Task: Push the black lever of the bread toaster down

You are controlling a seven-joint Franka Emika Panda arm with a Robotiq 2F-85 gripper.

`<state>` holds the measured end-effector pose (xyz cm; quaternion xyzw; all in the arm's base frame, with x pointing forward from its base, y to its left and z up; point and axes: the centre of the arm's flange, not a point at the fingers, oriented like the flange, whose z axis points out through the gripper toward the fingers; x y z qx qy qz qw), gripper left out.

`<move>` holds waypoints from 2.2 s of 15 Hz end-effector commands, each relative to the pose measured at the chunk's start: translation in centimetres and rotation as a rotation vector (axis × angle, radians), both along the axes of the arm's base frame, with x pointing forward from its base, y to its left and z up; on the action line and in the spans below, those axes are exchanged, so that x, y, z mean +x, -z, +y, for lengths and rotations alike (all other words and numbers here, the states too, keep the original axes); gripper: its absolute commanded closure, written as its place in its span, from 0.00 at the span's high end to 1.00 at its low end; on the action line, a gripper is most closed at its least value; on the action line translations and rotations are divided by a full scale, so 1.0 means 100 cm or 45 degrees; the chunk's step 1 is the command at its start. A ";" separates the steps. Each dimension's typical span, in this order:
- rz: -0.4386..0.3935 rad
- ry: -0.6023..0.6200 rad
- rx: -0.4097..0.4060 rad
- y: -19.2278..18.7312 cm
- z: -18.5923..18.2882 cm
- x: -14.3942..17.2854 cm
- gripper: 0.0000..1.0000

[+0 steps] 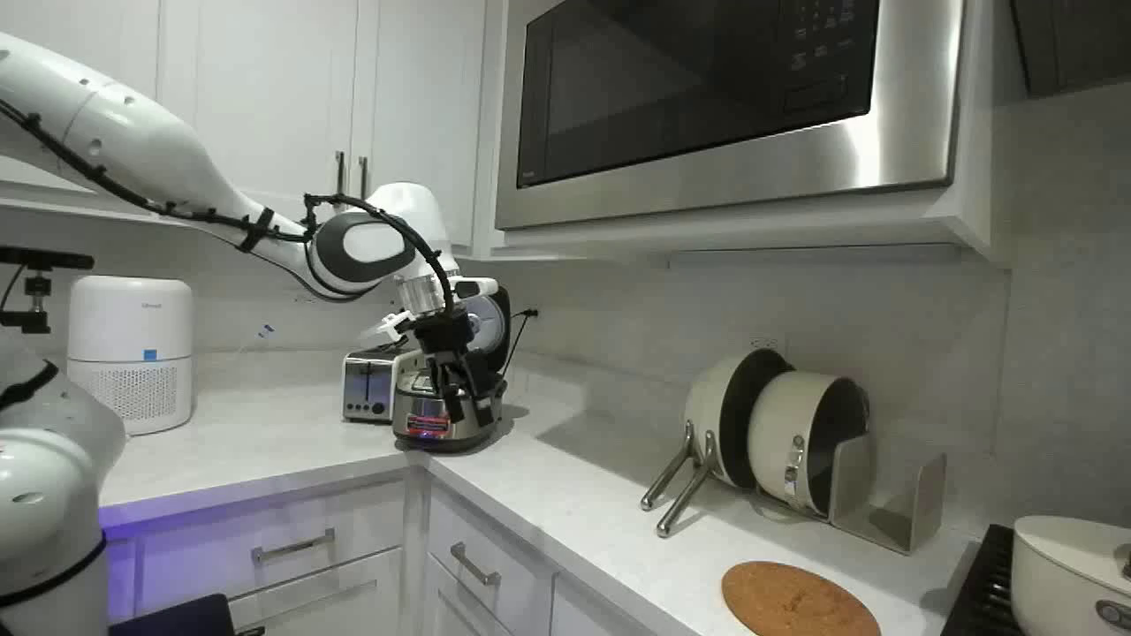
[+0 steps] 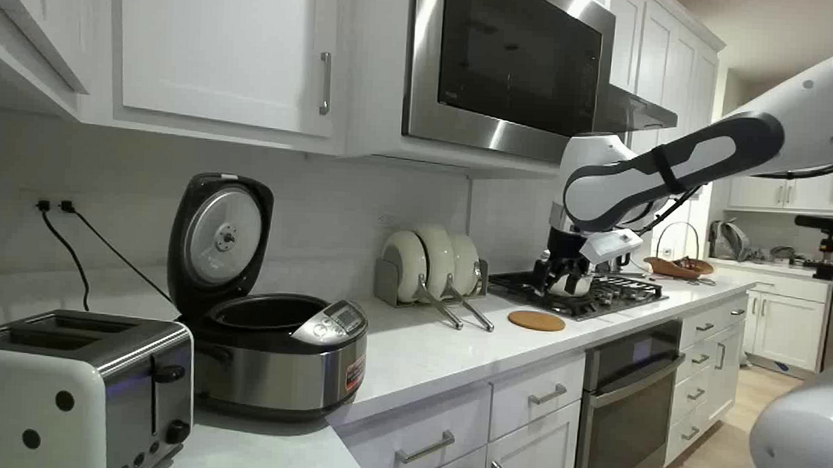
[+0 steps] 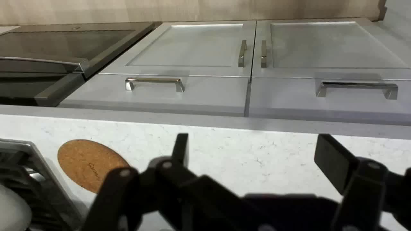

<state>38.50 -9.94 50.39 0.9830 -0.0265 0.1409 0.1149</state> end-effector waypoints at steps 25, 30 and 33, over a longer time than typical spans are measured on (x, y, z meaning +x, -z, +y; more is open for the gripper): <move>0.070 -1.031 0.210 0.053 0.298 -0.025 1.00; 0.044 -1.144 0.189 0.053 0.348 -0.026 1.00; 0.017 -1.211 0.170 0.042 0.380 -0.025 1.00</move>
